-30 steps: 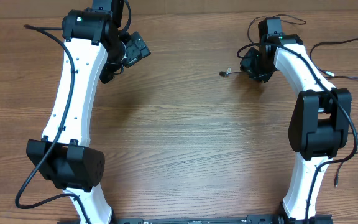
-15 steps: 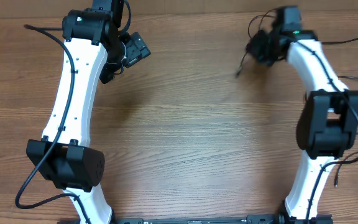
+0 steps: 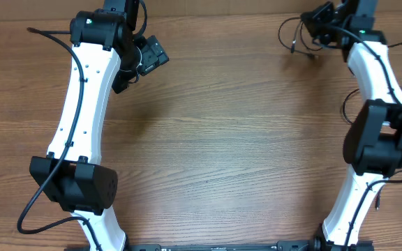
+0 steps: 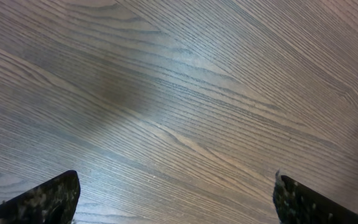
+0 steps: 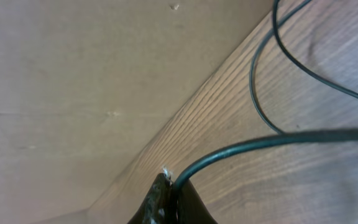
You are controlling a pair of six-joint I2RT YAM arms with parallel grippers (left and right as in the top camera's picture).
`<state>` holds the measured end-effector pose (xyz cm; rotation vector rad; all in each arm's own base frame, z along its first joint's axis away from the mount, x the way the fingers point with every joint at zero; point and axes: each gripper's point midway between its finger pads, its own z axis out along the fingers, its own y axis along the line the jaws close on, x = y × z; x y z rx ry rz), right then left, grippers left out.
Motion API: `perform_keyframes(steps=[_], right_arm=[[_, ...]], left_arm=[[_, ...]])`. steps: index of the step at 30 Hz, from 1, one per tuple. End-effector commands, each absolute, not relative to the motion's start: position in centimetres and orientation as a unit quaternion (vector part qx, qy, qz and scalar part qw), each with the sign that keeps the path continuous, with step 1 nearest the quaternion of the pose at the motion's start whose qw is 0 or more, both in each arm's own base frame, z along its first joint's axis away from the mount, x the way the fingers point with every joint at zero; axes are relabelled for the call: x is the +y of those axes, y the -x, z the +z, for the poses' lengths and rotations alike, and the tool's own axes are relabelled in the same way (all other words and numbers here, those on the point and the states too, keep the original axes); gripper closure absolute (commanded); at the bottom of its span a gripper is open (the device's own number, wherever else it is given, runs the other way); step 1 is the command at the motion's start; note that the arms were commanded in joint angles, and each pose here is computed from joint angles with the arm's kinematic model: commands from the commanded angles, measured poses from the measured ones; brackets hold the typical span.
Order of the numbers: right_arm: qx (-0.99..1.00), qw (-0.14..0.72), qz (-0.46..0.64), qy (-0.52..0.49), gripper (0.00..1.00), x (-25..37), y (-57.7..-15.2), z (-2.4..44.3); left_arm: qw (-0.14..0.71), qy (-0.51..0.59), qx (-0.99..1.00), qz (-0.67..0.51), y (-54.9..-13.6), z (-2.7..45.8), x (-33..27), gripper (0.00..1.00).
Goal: Untangle cables
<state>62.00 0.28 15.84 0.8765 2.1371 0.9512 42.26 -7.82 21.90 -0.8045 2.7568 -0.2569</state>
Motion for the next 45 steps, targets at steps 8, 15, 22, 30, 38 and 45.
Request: perform_keyframes(steps=[8, 15, 22, 30, 38, 45], right_arm=[[0.831, 0.295, 0.335, -0.332, 0.82, 2.0, -63.4, 8.7], [0.854, 0.299, 0.325, -0.274, 0.28, 2.3, -63.0, 8.3], [0.851, 0.316, 0.345, -0.238, 0.16, -0.1, -62.4, 12.8], [0.839, 0.327, 0.359, -0.247, 0.34, -3.8, -59.6, 20.2], [0.861, 0.311, 0.297, -0.271, 0.62, -5.3, -59.2, 16.7], [0.878, 0.312, 0.294, -0.213, 0.75, 1.0, -59.9, 16.6]], left_arm=[[0.127, 0.269, 0.951, -0.08, -42.4, 21.4, -8.0, 0.02], [0.127, 0.269, 0.951, -0.08, -42.4, 21.4, -8.0, 0.01], [0.127, 0.269, 0.951, -0.08, -42.4, 21.4, -8.0, 0.01], [0.133, 0.27, 0.951, -0.074, -42.5, 21.4, -7.7, 0.01], [0.136, 0.27, 0.95, -0.076, -42.7, 21.5, -7.8, 0.0], [0.141, 0.273, 0.948, -0.08, -43.0, 21.5, -8.0, 0.01]])
